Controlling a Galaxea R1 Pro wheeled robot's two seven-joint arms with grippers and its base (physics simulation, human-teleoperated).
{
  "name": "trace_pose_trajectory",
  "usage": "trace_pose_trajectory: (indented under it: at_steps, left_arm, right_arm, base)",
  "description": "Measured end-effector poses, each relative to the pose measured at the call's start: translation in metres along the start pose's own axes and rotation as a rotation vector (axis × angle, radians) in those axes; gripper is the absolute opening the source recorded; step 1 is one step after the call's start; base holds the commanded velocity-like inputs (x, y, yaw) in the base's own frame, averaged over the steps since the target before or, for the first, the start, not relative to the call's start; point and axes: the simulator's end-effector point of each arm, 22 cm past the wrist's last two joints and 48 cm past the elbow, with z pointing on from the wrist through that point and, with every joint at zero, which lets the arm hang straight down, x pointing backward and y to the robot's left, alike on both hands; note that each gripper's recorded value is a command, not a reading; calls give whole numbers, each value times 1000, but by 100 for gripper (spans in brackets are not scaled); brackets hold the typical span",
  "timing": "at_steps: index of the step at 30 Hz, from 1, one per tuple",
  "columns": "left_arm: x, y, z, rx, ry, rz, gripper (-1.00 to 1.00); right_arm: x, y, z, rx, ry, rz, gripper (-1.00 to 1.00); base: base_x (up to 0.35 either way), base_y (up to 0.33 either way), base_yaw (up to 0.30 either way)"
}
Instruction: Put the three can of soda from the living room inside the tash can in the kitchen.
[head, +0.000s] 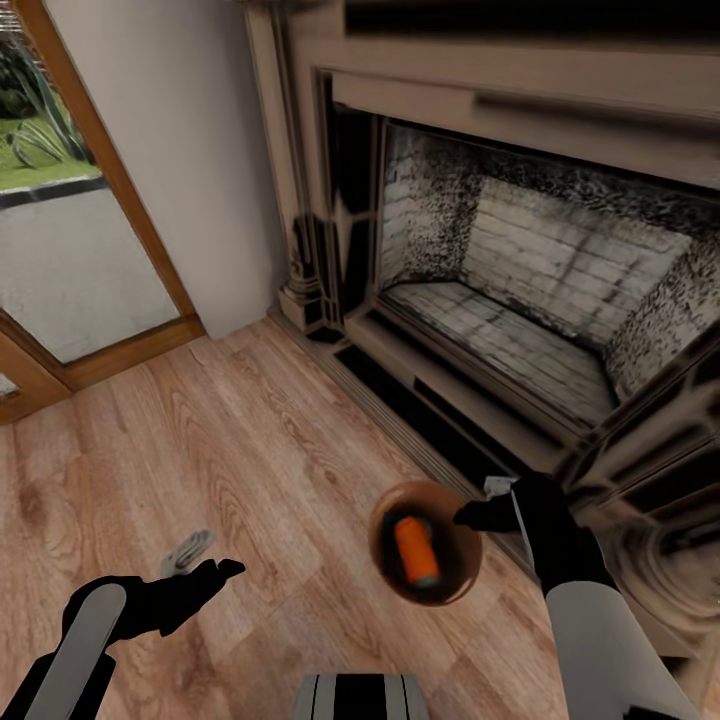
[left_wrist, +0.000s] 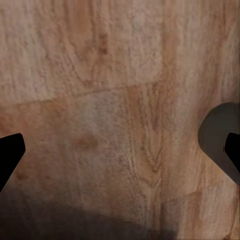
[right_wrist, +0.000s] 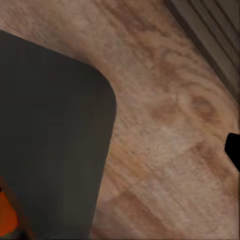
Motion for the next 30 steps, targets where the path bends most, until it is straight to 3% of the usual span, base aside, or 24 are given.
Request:
trace_pose_trajectory:
  at_steps: [5, 9, 15, 21, 24, 30]
  left_arm:
    - [-4, -5, -7, 11, -16, 4, 100]
    - [-4, -8, -11, 17, -21, 8, 100]
    - [-5, -12, -17, 7, -39, 30, 100]
    - [-10, -13, -22, -10, -67, 56, 100]
    - [-7, -18, -20, -11, -83, 64, 100]
    - [-4, -34, -17, -5, -125, 98, 100]
  right_arm:
    - [3, -2, -11, 9, -27, -7, 100]
    - [-3, 5, -25, 16, -63, -50, 100]
    - [-22, 20, -73, -22, -212, -102, 100]
    - [-22, 31, -126, -14, -355, -167, 100]
    - [-13, 49, -134, -97, -364, -191, 100]
    - [-10, 57, -138, -143, -366, -199, 100]
  base:
    - [0, 0, 0]
    - [0, 0, 0]
    - [0, 0, 0]
    - [0, 0, 0]
    - [-13, 0, 0]
    - [-210, 0, 0]
